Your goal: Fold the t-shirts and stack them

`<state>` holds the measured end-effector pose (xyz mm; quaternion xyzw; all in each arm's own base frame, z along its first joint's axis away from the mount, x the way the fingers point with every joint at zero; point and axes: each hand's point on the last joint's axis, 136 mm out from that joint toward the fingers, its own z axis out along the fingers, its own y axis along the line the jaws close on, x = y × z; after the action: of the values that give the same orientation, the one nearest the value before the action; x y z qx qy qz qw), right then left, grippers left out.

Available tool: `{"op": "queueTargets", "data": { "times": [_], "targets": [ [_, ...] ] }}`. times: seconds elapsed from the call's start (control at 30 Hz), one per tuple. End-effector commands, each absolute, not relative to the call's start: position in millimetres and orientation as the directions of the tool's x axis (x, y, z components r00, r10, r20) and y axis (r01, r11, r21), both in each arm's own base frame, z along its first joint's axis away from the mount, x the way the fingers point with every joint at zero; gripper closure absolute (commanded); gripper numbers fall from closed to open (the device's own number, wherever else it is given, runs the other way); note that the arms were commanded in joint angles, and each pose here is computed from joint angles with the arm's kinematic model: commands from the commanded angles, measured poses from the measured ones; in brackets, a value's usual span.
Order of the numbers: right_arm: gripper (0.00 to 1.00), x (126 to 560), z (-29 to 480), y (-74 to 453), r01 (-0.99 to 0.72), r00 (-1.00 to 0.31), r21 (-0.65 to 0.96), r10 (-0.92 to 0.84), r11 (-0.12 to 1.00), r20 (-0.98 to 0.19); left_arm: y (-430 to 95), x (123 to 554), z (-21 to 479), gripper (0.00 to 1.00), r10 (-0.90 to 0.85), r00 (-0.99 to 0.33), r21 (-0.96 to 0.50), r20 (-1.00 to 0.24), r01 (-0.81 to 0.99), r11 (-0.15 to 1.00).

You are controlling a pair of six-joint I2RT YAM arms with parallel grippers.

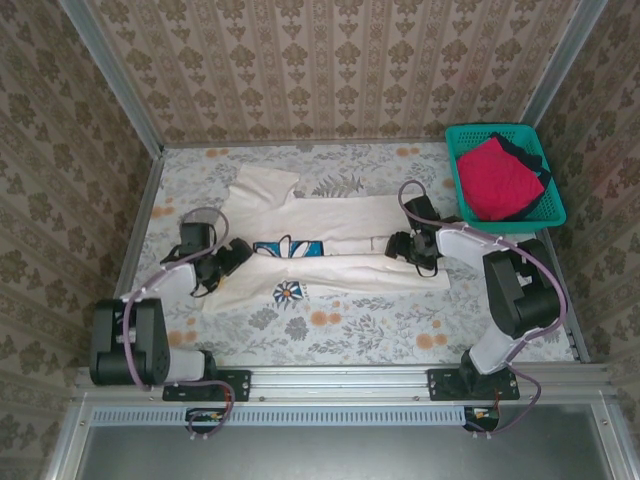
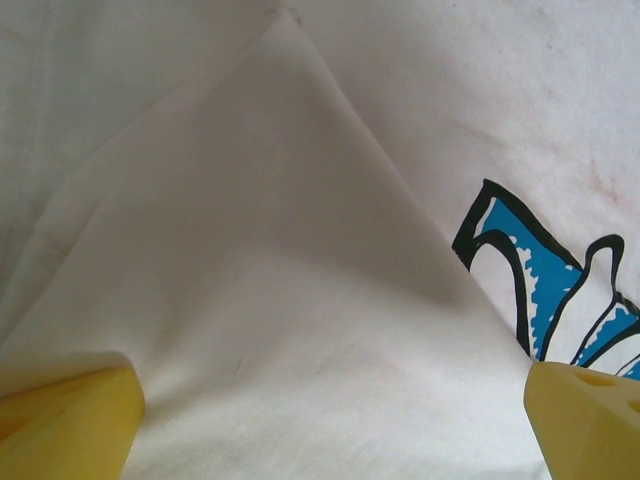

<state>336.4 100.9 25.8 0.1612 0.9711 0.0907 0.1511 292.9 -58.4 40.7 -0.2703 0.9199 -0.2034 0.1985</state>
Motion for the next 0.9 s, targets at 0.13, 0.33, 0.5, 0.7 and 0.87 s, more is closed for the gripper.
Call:
{"op": "queueTargets", "data": {
  "times": [0.13,0.33,0.5,0.7,0.87],
  "targets": [
    [0.24,326.6,44.9,104.9,0.249,-0.914,0.243,0.310,0.938,-0.262,-53.1,258.6,50.7,0.00,-0.608,-0.770,-0.414,-0.193,-0.498,0.762],
    [0.21,366.4,86.6,114.9,0.138,-0.865,0.293,0.259,0.946,-0.430,-29.8,332.9,115.6,0.00,-0.542,-0.727,-0.406,-0.421,-0.383,0.830],
    [0.20,394.7,104.3,123.3,0.092,-0.836,0.314,0.245,0.945,-0.491,-7.5,398.1,132.7,0.00,-0.474,-0.741,-0.391,-0.476,-0.304,0.869],
    [0.20,414.0,106.1,130.8,0.084,-0.839,0.322,0.242,0.943,-0.488,-12.6,464.4,130.4,0.14,-0.336,-0.796,-0.453,-0.503,-0.088,0.887],
    [0.20,415.6,108.5,129.0,0.094,-0.833,0.324,0.253,0.941,-0.492,-17.9,498.4,114.3,0.22,-0.121,-0.833,-0.409,-0.540,0.135,0.902]
  ]
}}
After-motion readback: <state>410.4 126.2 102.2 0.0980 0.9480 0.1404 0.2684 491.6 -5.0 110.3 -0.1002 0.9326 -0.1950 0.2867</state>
